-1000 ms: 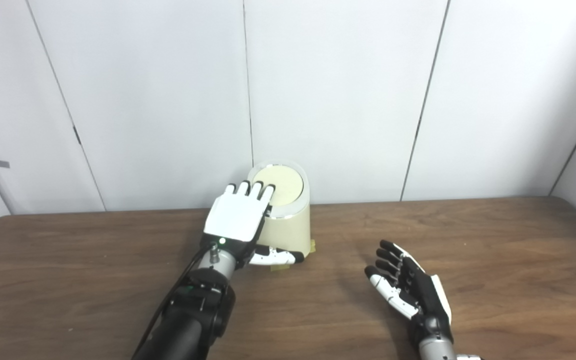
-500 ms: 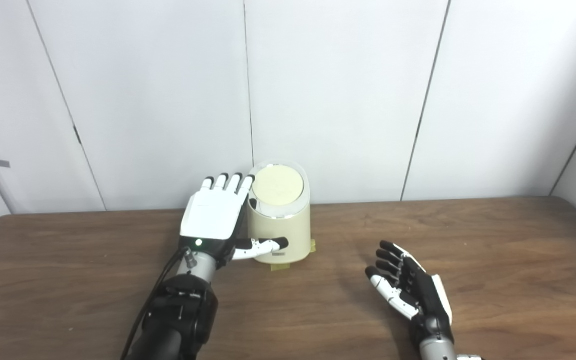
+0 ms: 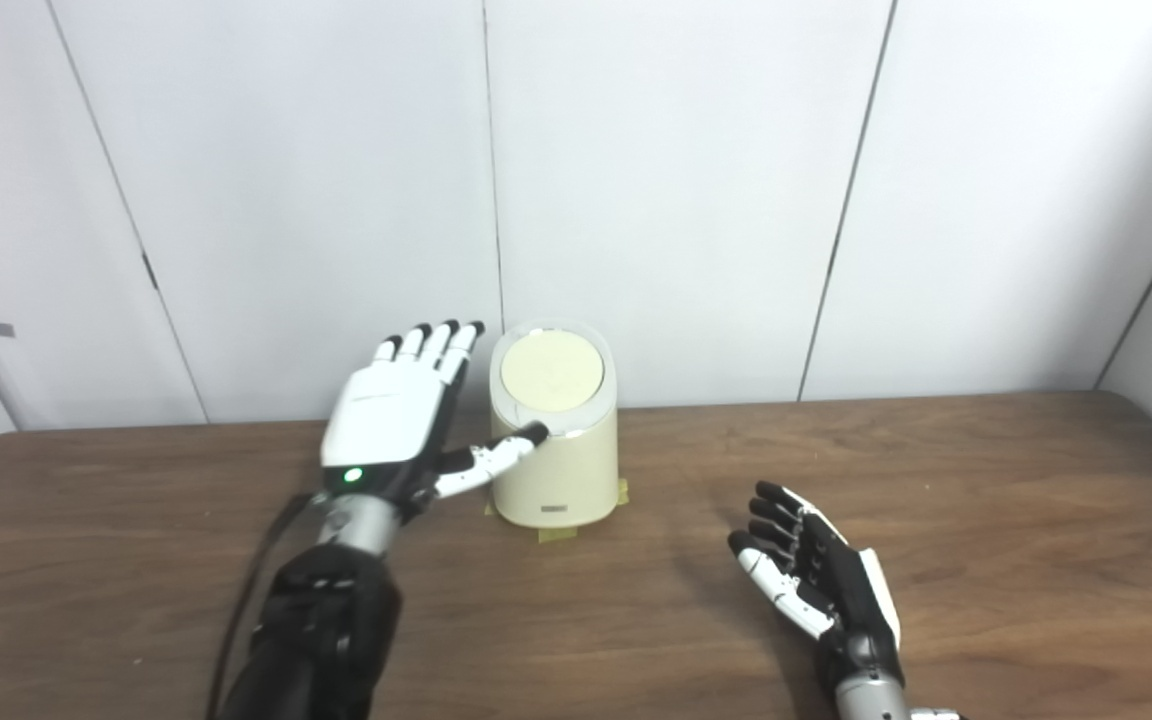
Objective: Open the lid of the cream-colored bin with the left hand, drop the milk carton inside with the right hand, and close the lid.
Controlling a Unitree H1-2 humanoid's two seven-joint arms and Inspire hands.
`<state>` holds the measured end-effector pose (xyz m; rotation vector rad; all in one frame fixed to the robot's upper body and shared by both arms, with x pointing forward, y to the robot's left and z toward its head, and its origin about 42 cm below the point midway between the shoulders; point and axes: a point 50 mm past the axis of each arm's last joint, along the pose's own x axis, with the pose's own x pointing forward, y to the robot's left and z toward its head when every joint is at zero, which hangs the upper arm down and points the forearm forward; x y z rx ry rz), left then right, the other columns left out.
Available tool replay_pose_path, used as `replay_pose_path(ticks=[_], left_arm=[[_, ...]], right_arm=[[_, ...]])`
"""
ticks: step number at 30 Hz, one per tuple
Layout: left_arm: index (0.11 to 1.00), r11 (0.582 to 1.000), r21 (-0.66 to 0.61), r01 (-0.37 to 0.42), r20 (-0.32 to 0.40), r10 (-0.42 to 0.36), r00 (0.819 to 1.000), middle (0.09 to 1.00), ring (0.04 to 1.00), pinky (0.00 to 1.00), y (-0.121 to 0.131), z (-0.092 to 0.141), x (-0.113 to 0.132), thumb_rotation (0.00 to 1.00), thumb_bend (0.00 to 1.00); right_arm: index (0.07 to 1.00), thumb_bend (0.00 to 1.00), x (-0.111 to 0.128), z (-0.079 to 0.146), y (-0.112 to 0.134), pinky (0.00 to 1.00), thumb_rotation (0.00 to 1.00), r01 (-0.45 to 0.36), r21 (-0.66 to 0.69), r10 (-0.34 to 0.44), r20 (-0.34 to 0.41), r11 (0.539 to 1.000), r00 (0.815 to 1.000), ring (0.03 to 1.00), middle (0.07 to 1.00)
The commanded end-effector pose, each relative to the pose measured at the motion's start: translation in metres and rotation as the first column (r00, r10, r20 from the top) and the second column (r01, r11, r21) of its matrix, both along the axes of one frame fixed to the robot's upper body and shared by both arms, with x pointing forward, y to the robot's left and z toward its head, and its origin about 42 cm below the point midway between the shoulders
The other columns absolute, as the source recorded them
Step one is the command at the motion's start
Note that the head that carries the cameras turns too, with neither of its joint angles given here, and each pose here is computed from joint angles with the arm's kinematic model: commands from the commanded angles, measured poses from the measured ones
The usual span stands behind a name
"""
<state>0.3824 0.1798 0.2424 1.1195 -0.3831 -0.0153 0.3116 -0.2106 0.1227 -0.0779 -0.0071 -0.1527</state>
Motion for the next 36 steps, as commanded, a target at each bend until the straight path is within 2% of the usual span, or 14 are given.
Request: replay_pose_path(ticks=[1, 3, 5, 7, 11, 15, 20, 23, 28, 32, 36], left_arm=[[0.878, 0.980, -0.184, 0.079, 0.123, -0.056, 0.991, 0.885, 0.890, 0.71, 0.010, 0.009, -0.007, 0.78, 0.42], [0.851, 0.942, -0.313, 0.122, 0.126, -0.087, 0.988, 0.863, 0.854, 0.68, 0.020, -0.001, -0.013, 0.76, 0.36], [0.833, 0.912, -0.383, 0.147, 0.141, -0.099, 0.985, 0.850, 0.834, 0.70, 0.027, -0.012, -0.020, 0.80, 0.31], [0.811, 0.890, -0.426, 0.163, 0.169, -0.099, 0.981, 0.822, 0.808, 0.70, 0.034, -0.024, -0.027, 0.84, 0.25], [0.809, 0.816, -0.548, 0.183, 0.177, -0.101, 0.979, 0.819, 0.805, 0.71, 0.039, -0.043, -0.042, 0.88, 0.21], [0.809, 0.733, -0.645, 0.219, 0.172, -0.139, 0.975, 0.822, 0.804, 0.70, 0.042, -0.058, -0.051, 0.81, 0.18], [0.818, 0.707, -0.679, 0.200, 0.147, -0.137, 0.980, 0.831, 0.814, 0.71, 0.043, -0.074, -0.061, 0.88, 0.20], [0.827, 0.714, -0.679, 0.172, 0.116, -0.127, 0.985, 0.838, 0.820, 0.71, 0.044, -0.088, -0.071, 0.80, 0.19], [0.844, 0.680, -0.722, 0.124, 0.054, -0.124, 0.991, 0.862, 0.846, 0.76, 0.043, -0.102, -0.078, 0.76, 0.19], [0.849, 0.683, -0.724, 0.100, 0.015, -0.130, 0.991, 0.860, 0.847, 0.76, 0.042, -0.113, -0.082, 0.74, 0.17], [0.852, 0.649, -0.758, 0.067, -0.023, -0.129, 0.991, 0.864, 0.854, 0.77, 0.039, -0.120, -0.085, 0.71, 0.18]], right_arm=[[0.787, 0.27, 0.008, 0.017, 0.003, 0.72, 0.32, -0.003, 0.003, 0.003, 0.070, 1.000, 0.998, 0.790, 0.800], [0.791, 0.26, 0.008, 0.017, 0.002, 0.73, 0.31, -0.006, 0.014, 0.005, 0.071, 1.000, 0.997, 0.794, 0.803], [0.793, 0.26, 0.008, 0.017, 0.002, 0.73, 0.28, -0.008, 0.021, 0.007, 0.072, 1.000, 0.997, 0.796, 0.804], [0.791, 0.26, 0.007, 0.017, 0.002, 0.73, 0.29, -0.008, 0.020, 0.007, 0.070, 1.000, 0.998, 0.794, 0.803], [0.792, 0.26, 0.008, 0.015, 0.002, 0.74, 0.32, -0.007, 0.026, 0.005, 0.072, 1.000, 0.997, 0.797, 0.806], [0.792, 0.26, 0.007, 0.016, 0.002, 0.73, 0.33, -0.006, 0.011, 0.005, 0.074, 1.000, 0.997, 0.793, 0.804], [0.800, 0.25, 0.006, 0.017, 0.002, 0.74, 0.32, -0.012, 0.016, 0.011, 0.082, 1.000, 0.997, 0.799, 0.810], [0.798, 0.26, 0.005, 0.017, 0.001, 0.73, 0.33, -0.015, 0.014, 0.013, 0.084, 1.000, 0.996, 0.798, 0.806], [0.796, 0.26, 0.004, 0.017, -0.002, 0.73, 0.34, -0.013, 0.012, 0.012, 0.090, 1.000, 0.996, 0.797, 0.806], [0.797, 0.25, 0.002, 0.017, -0.005, 0.73, 0.31, -0.015, 0.006, 0.014, 0.091, 1.000, 0.996, 0.796, 0.807], [0.790, 0.25, 0.000, 0.018, -0.007, 0.72, 0.29, -0.009, 0.022, 0.007, 0.096, 1.000, 0.995, 0.792, 0.805]])
